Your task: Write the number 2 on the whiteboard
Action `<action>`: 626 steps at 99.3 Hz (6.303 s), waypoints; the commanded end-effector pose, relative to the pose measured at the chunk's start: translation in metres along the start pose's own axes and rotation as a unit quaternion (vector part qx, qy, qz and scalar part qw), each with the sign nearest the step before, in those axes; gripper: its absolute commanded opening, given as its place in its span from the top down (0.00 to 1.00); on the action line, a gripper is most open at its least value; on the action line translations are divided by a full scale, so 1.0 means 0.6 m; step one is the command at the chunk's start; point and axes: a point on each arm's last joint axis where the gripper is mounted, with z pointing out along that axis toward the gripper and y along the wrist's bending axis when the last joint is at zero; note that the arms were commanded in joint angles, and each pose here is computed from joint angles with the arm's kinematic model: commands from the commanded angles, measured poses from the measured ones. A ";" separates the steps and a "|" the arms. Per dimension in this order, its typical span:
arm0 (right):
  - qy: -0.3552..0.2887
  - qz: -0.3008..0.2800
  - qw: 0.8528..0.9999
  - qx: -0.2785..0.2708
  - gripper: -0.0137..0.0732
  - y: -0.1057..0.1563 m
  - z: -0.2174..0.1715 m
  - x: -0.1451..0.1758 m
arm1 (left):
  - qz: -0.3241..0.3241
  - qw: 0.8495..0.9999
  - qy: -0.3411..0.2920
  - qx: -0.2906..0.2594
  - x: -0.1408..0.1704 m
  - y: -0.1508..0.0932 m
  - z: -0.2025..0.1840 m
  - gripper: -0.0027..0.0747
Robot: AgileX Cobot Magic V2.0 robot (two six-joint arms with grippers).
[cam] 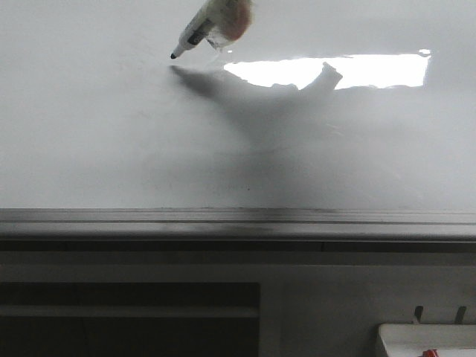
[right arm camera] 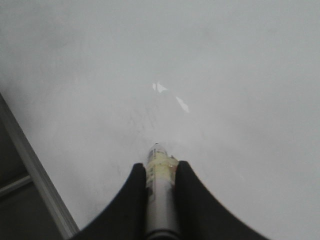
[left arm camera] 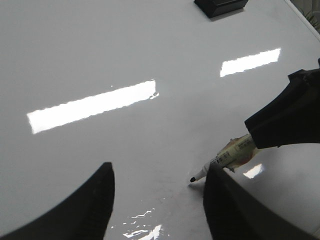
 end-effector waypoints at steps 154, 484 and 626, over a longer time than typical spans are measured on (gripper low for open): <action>0.092 0.049 0.994 0.013 0.92 -0.012 -0.016 0.089 | -0.009 0.998 -0.062 -0.008 -0.031 0.004 0.001 0.49; -0.168 -0.107 0.975 -0.101 0.33 0.082 -0.134 -0.158 | -0.271 0.929 0.242 -0.071 0.131 -0.021 0.109 0.99; -0.134 -0.092 0.980 -0.115 0.36 0.084 -0.132 -0.148 | -0.297 0.914 0.264 -0.078 0.108 -0.008 0.147 0.40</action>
